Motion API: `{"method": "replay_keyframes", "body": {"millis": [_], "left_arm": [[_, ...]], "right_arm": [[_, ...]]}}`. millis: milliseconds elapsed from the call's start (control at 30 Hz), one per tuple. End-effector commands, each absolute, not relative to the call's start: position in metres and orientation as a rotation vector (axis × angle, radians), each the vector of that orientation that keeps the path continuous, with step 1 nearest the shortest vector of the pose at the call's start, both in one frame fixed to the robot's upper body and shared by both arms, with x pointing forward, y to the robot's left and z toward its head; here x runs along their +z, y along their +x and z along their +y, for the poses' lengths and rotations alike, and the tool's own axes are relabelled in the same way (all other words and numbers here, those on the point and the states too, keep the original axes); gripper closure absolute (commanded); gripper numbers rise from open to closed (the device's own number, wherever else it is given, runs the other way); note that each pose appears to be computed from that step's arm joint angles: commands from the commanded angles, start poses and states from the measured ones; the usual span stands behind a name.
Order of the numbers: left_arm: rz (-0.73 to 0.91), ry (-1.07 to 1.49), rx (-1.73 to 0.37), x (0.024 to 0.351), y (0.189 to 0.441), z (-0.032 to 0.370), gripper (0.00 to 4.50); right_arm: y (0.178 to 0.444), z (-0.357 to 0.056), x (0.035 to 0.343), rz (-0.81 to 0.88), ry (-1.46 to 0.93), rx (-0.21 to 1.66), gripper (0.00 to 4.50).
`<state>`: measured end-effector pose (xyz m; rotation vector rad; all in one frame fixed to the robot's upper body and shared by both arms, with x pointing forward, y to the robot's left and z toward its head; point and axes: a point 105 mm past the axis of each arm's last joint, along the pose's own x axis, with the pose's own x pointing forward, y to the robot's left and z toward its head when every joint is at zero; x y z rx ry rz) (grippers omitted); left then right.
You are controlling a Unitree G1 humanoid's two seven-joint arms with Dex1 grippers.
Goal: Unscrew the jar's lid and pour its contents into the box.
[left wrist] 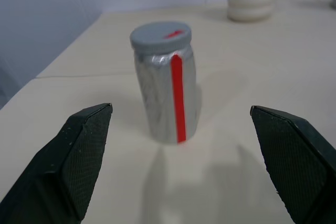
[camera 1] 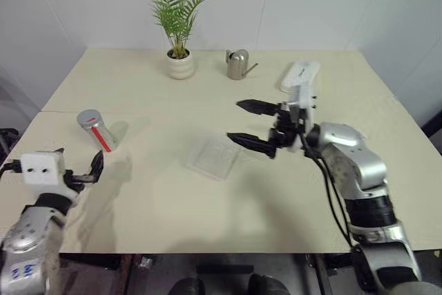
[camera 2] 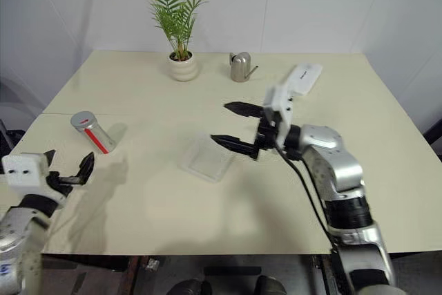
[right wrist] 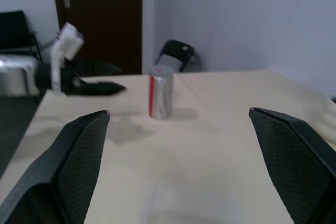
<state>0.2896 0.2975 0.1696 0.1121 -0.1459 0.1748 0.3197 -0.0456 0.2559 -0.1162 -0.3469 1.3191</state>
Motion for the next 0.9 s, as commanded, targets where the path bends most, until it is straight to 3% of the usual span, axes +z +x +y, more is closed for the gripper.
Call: {"method": "replay_keyframes", "body": {"millis": [33,367,633,900], "left_arm": [[-0.164,0.083,0.292,0.170,0.299,0.296,0.01],[-0.180,0.076,0.412,0.169,0.332,0.274,0.01],[-0.186,0.017,0.564,0.170,0.343,0.292,0.01],[-0.196,0.022,0.587,0.178,0.364,0.295,0.01]], "right_arm": [[0.317,-0.033,0.264,-0.380,-0.139,1.314,0.00],[0.311,-0.015,0.262,-0.396,-0.104,1.347,0.00],[0.307,-0.013,0.254,-0.358,-0.137,1.369,0.00],[0.305,-0.013,0.255,-0.357,-0.132,1.358,0.00]]}}
